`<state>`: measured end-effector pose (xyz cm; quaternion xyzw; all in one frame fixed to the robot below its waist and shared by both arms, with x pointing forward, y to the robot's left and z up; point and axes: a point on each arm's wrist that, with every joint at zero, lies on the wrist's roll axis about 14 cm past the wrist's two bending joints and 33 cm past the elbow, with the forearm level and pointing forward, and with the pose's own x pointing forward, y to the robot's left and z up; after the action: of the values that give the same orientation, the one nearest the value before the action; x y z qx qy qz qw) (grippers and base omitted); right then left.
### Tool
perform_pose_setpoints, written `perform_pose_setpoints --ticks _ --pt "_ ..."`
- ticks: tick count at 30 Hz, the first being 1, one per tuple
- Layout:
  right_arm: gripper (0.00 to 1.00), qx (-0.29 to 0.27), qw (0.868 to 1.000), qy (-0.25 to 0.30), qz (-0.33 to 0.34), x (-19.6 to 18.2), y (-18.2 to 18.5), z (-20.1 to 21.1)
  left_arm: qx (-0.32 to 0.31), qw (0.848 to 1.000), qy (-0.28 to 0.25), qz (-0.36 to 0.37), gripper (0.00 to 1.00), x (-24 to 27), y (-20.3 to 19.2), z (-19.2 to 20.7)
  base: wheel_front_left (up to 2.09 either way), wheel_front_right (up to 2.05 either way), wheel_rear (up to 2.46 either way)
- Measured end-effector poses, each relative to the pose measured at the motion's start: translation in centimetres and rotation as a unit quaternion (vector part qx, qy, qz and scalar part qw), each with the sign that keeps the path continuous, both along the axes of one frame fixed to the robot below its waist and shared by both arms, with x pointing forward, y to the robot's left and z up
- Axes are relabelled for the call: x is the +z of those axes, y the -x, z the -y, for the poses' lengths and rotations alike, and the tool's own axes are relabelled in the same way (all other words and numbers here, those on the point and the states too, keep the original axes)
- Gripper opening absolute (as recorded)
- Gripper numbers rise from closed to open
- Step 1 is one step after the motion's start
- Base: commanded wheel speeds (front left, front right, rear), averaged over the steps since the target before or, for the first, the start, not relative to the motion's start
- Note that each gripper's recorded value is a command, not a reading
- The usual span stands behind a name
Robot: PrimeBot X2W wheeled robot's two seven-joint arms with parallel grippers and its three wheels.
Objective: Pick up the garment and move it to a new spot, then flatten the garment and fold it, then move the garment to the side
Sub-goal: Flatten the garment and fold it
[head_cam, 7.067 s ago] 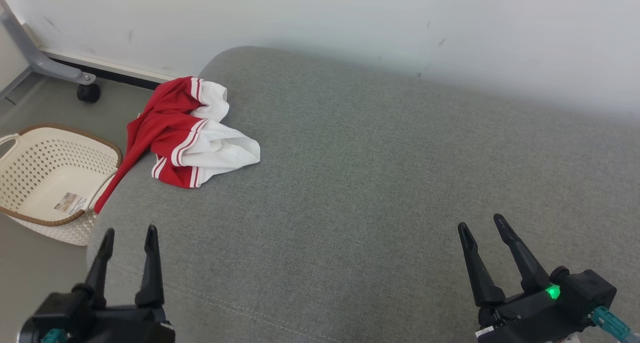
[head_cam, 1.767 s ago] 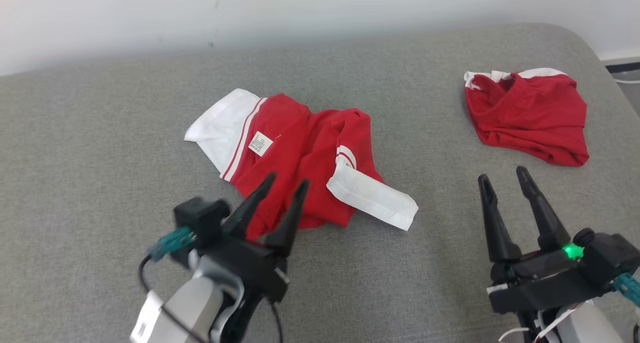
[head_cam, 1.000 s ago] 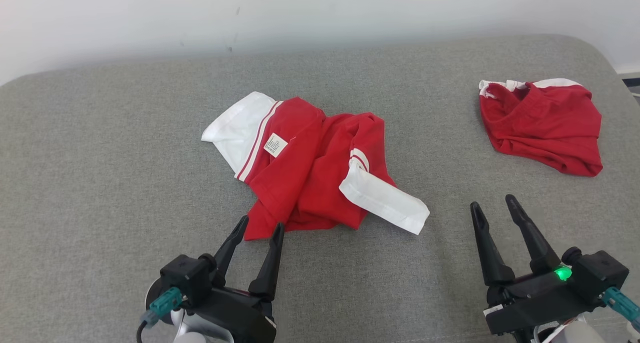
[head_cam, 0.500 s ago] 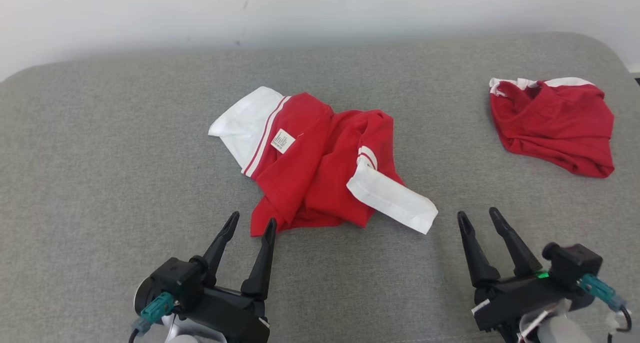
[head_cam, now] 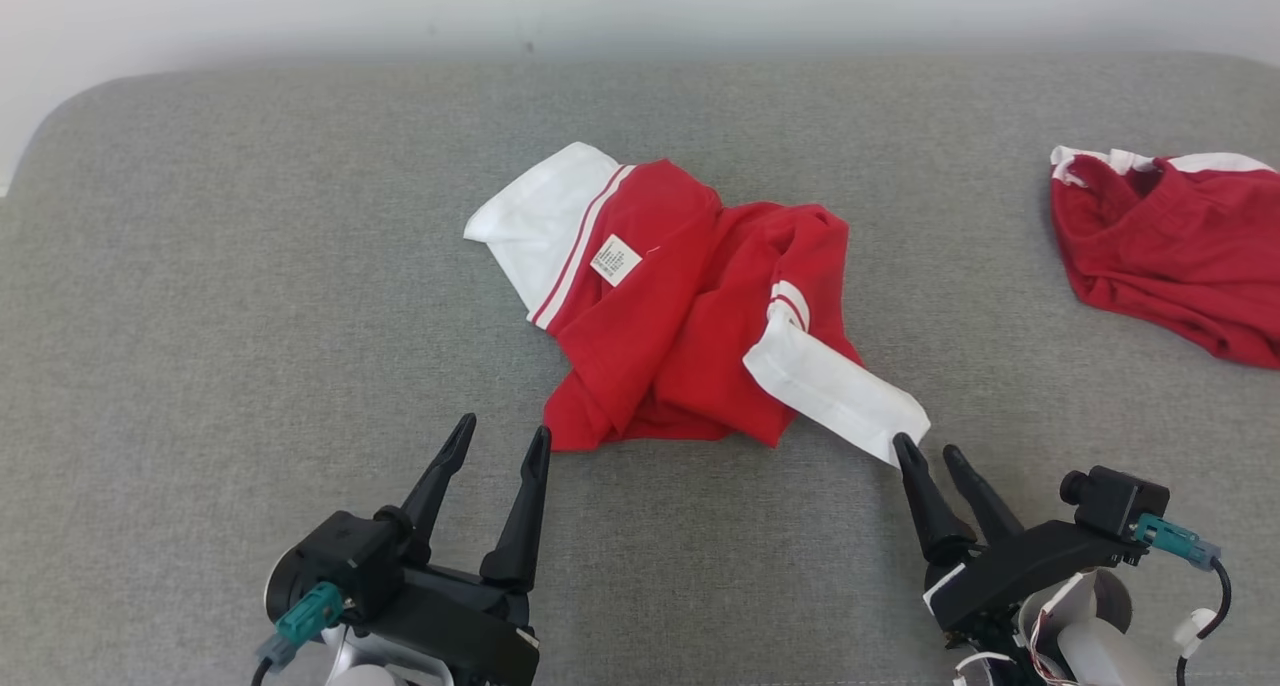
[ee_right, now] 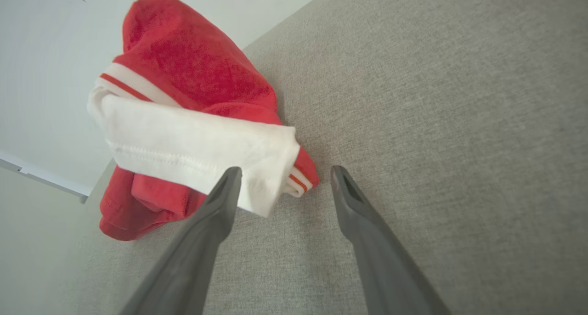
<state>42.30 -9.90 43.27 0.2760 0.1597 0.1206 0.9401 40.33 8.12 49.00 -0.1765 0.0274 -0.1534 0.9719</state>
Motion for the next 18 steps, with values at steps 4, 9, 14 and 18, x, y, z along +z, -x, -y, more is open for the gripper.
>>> perform_pose_setpoints --ticks 4,9,14,18 --pt "1.00 0.012 0.999 -0.033 -0.035 -1.0 0.0 -1.3 0.014 1.000 -0.002 -0.001 1.00 -0.1 -0.1 -1.0 0.00 0.00 0.00" --pt "1.00 0.017 0.997 -0.054 -0.043 -0.7 -0.6 -2.1 0.017 1.000 -0.009 0.004 1.00 0.0 -0.1 -1.2 0.00 0.00 0.00" --pt "1.00 0.020 0.996 -0.066 -0.055 -1.0 -0.4 -2.4 0.021 1.000 -0.010 0.006 1.00 0.1 -0.2 -1.4 0.00 0.00 0.00" --pt "1.00 0.022 0.996 -0.072 -0.056 -0.9 -0.3 -2.7 0.022 1.000 -0.007 0.006 1.00 0.2 -0.1 -1.4 0.00 0.00 0.00"
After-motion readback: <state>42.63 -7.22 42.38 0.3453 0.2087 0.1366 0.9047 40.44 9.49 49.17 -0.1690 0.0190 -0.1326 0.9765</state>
